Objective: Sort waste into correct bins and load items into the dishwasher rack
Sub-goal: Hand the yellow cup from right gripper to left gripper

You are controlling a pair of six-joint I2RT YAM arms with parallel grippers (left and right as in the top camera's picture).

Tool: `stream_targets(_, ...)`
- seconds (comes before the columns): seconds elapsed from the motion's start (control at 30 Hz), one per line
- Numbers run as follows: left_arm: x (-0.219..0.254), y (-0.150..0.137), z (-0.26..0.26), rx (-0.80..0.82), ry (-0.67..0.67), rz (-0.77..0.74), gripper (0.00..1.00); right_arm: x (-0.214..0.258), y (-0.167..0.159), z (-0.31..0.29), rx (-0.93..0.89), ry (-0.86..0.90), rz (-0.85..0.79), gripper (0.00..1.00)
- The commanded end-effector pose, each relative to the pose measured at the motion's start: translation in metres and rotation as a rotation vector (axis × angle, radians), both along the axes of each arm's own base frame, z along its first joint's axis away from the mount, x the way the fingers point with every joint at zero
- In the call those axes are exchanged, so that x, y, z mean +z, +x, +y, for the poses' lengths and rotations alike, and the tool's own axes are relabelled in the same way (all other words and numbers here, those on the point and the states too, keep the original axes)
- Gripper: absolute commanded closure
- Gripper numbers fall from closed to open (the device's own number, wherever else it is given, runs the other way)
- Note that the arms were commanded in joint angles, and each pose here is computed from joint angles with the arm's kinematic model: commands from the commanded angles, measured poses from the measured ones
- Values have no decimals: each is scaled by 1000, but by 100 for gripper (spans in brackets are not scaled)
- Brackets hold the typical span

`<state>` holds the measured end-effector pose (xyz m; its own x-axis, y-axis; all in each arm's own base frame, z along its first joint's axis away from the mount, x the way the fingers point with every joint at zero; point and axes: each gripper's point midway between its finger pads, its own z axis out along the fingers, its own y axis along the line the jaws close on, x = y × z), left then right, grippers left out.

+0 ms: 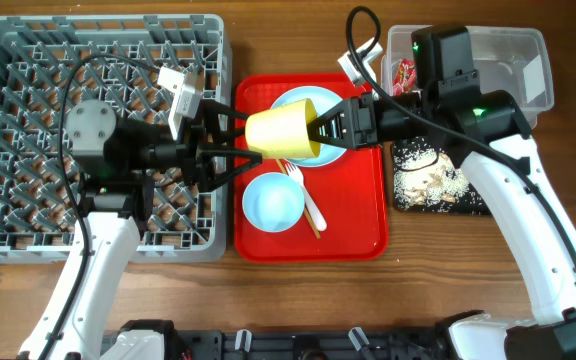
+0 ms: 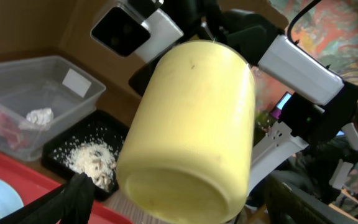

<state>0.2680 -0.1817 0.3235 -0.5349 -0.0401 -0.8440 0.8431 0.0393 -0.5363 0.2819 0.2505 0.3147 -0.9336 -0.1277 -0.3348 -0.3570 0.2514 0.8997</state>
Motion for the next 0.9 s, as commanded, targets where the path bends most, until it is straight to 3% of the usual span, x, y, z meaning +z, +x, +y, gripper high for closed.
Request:
stream_targets(0.0,12,-10,-4,-46,-3,11,12,4,-2,1,28,29,-8,96)
stream_targets(0.13,18,-20,-15,-92,-7,-19,13,4,-2,1,28,29,-8,96)
stream_targets(0.27,18,-24,-20,-108,-9,-24,26,4,-2,1,28,29,-8,96)
stream_targets(0.4,19,-24,-20,-108,-9,-28,31,4,-3,1,27,28,-4,96)
stream_targets(0.87,20,-22,-20,-98,-13,-31,40,2,-4,0,27,23,13,96)
